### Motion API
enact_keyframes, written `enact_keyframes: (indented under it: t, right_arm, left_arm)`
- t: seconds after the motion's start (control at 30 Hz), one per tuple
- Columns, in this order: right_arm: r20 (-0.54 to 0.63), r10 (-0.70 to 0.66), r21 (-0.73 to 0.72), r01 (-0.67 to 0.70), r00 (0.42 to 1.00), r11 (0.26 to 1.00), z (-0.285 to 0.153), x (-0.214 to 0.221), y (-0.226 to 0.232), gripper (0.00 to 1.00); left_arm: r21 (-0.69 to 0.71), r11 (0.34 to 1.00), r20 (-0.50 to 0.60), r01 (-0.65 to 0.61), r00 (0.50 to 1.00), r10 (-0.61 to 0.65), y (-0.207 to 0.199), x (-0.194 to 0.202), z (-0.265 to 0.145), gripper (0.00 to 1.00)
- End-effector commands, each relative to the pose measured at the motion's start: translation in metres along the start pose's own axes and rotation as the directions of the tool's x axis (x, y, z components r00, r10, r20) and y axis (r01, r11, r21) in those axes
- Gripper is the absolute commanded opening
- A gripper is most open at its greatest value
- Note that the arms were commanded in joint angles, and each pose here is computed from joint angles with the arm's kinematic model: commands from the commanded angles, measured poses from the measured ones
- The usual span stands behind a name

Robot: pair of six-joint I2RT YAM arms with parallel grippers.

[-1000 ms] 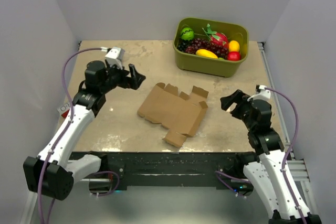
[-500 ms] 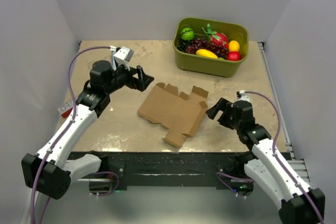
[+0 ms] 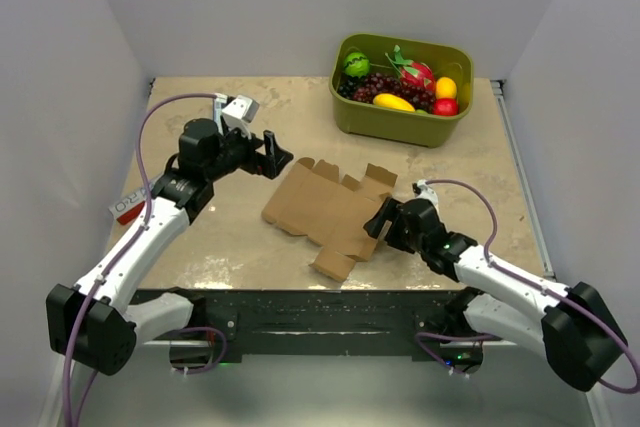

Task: Fold the paper box

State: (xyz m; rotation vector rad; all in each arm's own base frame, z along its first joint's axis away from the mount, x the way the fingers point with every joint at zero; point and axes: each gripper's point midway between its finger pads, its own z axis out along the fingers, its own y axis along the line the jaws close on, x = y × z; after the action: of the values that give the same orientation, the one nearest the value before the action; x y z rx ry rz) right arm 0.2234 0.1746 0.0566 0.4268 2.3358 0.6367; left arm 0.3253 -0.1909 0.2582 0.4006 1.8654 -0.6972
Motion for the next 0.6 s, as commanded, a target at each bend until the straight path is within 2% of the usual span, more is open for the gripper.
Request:
enact_keyframes:
  t: [0.0, 0.03, 0.13, 0.37, 0.4, 0.43, 0.5, 0.57]
  right_arm:
    - [0.105, 0.031, -0.025, -0.028, 0.994, 0.999, 0.009, -0.019, 0.008, 0.79]
    - [0.111, 0.020, -0.019, -0.018, 0.994, 1.000, 0.010, -0.020, 0.007, 0.73]
    - [0.121, -0.017, 0.003, 0.017, 0.993, 1.000, 0.016, -0.023, 0.006, 0.67]
    - [0.086, -0.063, 0.017, 0.062, 0.994, 0.998, 0.025, -0.015, 0.002, 0.47]
    - [0.090, -0.079, 0.016, 0.078, 0.993, 0.997, 0.024, -0.017, 0.002, 0.35]
    - [0.094, -0.098, 0.013, 0.097, 0.991, 0.995, 0.023, -0.019, 0.004, 0.26]
    - [0.103, -0.167, 0.007, 0.167, 0.981, 0.986, 0.017, -0.026, 0.010, 0.16]
    - [0.114, -0.263, -0.009, 0.265, 0.958, 0.964, 0.010, -0.037, 0.021, 0.10]
  left_arm:
    - [-0.026, 0.999, 0.012, -0.041, 0.999, 0.041, 0.006, -0.003, 0.001, 0.98]
    - [-0.025, 0.999, 0.006, -0.039, 0.999, 0.039, 0.007, 0.001, 0.001, 0.98]
    - [-0.021, 0.999, -0.001, -0.040, 0.999, 0.040, 0.007, 0.003, 0.001, 0.98]
    - [0.002, 0.999, -0.007, -0.053, 0.999, 0.053, 0.004, 0.004, 0.003, 0.98]
    - [0.012, 0.998, -0.007, -0.058, 0.998, 0.058, 0.003, 0.005, 0.003, 0.98]
    - [0.031, 0.998, -0.002, -0.062, 0.998, 0.062, -0.001, 0.003, 0.003, 0.98]
    - [0.053, 0.996, 0.001, -0.069, 0.998, 0.069, -0.004, 0.003, 0.003, 0.98]
    - [0.095, 0.993, 0.006, -0.073, 0.997, 0.073, -0.012, 0.003, 0.003, 0.98]
